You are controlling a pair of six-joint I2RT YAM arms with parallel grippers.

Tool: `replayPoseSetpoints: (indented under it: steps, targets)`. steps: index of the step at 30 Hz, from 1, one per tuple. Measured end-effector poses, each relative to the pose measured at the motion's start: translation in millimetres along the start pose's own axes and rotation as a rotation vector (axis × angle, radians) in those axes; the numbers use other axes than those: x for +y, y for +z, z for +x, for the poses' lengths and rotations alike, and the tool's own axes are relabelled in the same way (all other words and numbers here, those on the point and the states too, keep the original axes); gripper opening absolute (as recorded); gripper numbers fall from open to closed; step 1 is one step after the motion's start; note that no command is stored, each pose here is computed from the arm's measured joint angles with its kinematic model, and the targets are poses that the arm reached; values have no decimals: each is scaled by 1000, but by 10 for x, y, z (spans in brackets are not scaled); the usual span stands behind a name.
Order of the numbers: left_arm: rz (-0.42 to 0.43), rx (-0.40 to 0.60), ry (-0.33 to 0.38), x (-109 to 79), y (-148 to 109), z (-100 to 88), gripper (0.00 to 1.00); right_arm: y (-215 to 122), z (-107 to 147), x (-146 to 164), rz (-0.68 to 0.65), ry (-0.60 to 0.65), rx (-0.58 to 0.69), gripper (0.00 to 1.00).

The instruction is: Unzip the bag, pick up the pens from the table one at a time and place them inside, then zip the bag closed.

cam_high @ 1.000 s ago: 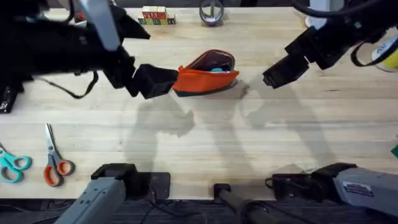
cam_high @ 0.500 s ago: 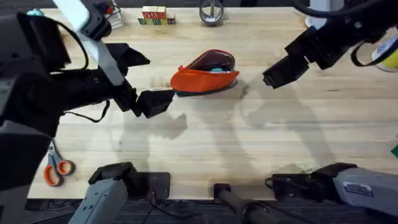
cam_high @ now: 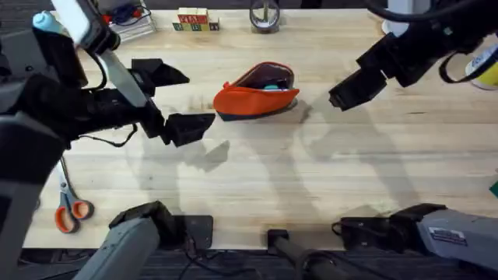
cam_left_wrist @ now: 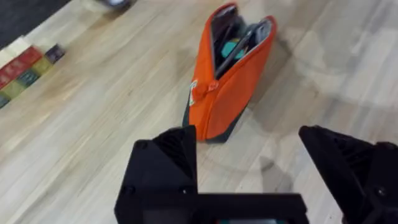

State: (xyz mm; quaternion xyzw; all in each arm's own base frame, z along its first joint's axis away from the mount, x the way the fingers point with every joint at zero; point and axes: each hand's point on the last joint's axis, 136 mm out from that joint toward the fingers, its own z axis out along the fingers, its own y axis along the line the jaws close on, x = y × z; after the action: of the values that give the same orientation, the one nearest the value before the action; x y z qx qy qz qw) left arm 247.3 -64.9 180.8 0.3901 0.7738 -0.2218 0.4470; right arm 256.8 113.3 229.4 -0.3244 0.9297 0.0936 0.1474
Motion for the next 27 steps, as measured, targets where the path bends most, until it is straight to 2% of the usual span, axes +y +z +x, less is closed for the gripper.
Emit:
replayPoseSetpoints:
  steps: [10,19,27]
  targets:
    - [112,-114,12,115,120,115,991,-1,0,0,0,0,0,998]
    - [101,-148,-29,351,170,300,991,0,1,0,0,0,0,998]
    - [96,-152,-28,414,195,349,993,0,1,0,0,0,0,998]
